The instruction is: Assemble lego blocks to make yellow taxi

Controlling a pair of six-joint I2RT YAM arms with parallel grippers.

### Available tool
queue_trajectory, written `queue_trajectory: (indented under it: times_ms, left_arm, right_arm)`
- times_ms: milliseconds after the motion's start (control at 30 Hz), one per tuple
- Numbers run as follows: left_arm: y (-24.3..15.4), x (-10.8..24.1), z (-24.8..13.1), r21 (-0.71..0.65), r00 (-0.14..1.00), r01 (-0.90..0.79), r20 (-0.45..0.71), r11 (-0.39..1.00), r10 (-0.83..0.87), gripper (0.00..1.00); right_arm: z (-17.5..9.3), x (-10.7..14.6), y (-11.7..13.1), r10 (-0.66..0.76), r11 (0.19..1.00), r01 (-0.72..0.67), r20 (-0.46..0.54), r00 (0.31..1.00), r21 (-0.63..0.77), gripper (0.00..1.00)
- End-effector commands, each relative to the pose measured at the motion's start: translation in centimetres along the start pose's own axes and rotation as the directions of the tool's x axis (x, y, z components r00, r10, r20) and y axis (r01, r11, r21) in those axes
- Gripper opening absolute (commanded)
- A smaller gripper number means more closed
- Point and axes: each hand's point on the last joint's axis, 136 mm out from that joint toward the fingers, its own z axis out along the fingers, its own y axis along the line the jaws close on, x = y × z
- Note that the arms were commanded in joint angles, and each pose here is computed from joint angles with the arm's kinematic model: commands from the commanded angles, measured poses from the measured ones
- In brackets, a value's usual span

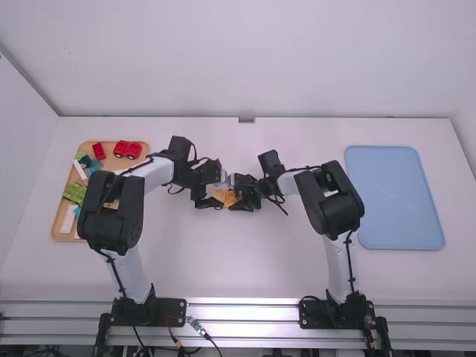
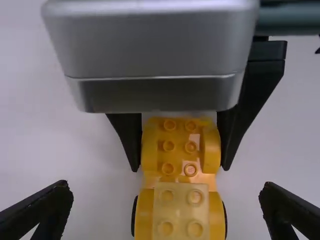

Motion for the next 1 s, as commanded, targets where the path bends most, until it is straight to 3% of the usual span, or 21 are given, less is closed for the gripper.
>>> queue_trajectory:
  times_ms: [0, 200, 300, 367, 433, 633, 967]
  left_arm:
    - [0.7, -1.7, -1.2, -0.032, 0.999, -0.043, 0.018, 0.999, 0.044, 0.93]
    - [0.8, -1.8, -1.2, -0.034, 0.999, -0.044, 0.017, 0.998, 0.045, 0.58]
    - [0.6, -1.9, -1.3, -0.024, 0.999, -0.039, 0.023, 0.999, 0.04, 0.49]
    - [0.4, -2.0, -1.4, -0.012, 0.999, -0.032, 0.018, 0.999, 0.032, 0.35]
    - [0.4, -2.0, -1.5, -0.007, 0.999, -0.027, 0.017, 1.0, 0.028, 0.31]
    - [-0.5, -2.1, -1.8, 0.035, 0.998, -0.064, 0.006, 0.997, 0.063, 0.02]
    - [-0.5, -1.0, -0.9, 0.002, 0.998, -0.056, 0.002, 0.998, 0.056, 0.02]
  right_arm:
    - [-0.5, -0.2, -0.6, -0.004, 1.0, 0.005, -0.029, 1.0, 0.03, 0.49]
    - [-0.6, -0.2, -0.6, -0.004, 1.0, 0.004, -0.029, 1.0, 0.03, 0.49]
    - [-0.6, -0.2, -0.6, -0.003, 1.0, 0.004, -0.028, 1.0, 0.03, 0.49]
    - [-0.6, -0.2, -0.6, -0.003, 1.0, 0.003, -0.029, 1.0, 0.03, 0.49]
    - [-0.6, -0.2, -0.6, -0.003, 1.0, 0.004, -0.028, 1.0, 0.03, 0.49]
    - [-0.6, -0.2, -0.6, -0.004, 1.0, 0.005, -0.028, 1.0, 0.031, 0.49]
    - [-0.6, -0.2, -0.6, -0.003, 1.0, 0.004, -0.029, 1.0, 0.03, 0.49]
